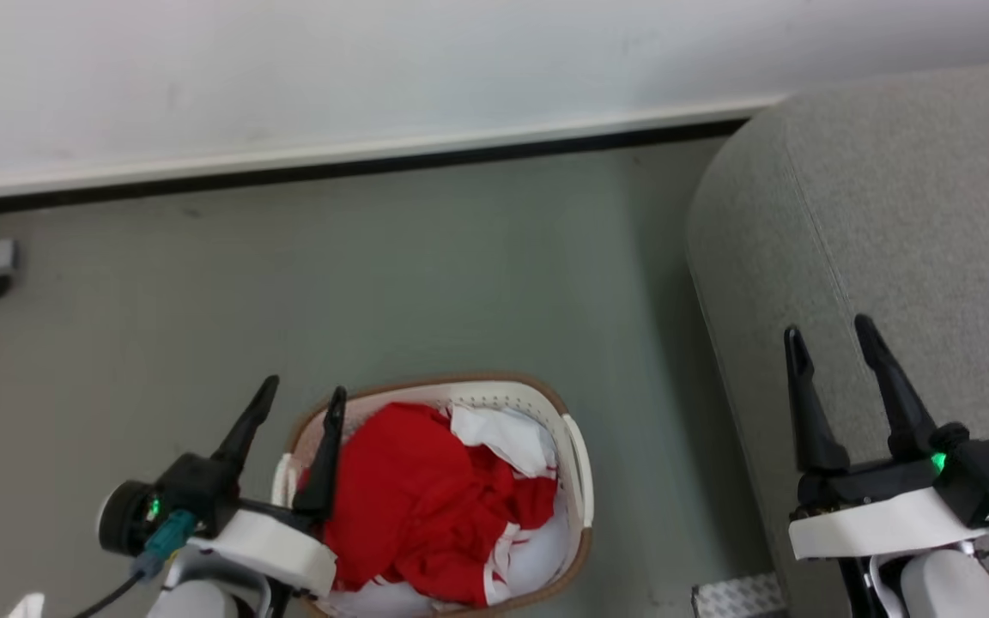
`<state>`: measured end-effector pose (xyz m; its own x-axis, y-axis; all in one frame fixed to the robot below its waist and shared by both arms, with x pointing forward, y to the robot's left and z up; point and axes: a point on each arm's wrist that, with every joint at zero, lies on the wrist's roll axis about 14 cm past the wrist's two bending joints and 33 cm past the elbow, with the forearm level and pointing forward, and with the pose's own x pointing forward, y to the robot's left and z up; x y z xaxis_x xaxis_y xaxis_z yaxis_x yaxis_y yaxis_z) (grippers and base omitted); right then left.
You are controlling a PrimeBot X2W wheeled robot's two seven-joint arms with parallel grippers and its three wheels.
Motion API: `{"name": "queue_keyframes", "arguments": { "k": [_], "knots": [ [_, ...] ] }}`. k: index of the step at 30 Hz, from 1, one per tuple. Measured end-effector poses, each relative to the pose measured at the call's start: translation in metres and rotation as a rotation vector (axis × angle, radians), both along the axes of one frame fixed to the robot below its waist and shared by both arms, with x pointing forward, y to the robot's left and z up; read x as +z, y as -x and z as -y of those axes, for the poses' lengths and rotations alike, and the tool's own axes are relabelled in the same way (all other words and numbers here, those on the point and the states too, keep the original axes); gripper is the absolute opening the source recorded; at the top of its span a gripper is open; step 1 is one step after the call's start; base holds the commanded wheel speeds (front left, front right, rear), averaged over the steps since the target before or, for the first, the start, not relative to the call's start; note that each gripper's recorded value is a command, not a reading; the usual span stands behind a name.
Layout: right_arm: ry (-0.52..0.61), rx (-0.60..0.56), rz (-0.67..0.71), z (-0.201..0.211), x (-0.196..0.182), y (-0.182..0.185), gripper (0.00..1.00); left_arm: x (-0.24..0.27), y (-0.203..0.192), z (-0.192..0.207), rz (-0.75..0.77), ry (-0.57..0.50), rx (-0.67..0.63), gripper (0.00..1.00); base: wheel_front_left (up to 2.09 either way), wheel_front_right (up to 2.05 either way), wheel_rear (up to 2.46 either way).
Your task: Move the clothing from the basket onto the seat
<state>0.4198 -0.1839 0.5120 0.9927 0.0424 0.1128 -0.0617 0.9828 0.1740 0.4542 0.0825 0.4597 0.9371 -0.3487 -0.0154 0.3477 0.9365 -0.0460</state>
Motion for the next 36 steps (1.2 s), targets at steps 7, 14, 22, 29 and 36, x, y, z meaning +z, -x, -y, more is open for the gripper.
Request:
{"name": "queue_keyframes", "arguments": {
  "k": [7,14,22,29,36],
  "knots": [
    [0.006,-0.069,-0.042,0.025,-0.018,-0.011,1.00,-0.068,-0.016,0.028,-0.152,-0.091,-0.140,1.00,0.00,0.00,0.00],
    [0.006,-0.121,-0.088,0.045,-0.036,-0.017,1.00,-0.144,-0.013,0.053,-0.332,-0.181,-0.298,1.00,0.00,0.00,0.00],
    [0.014,-0.157,-0.141,0.059,-0.058,-0.023,1.00,-0.221,0.003,0.072,-0.524,-0.307,-0.453,1.00,0.00,0.00,0.00],
    [0.001,-0.171,-0.192,0.065,-0.081,-0.030,1.00,-0.270,0.006,0.075,-0.635,-0.381,-0.521,1.00,0.00,0.00,0.00],
    [-0.002,-0.193,-0.245,0.073,-0.102,-0.030,1.00,-0.316,0.016,0.071,-0.766,-0.475,-0.578,1.00,0.00,0.00,0.00]
  ]
}}
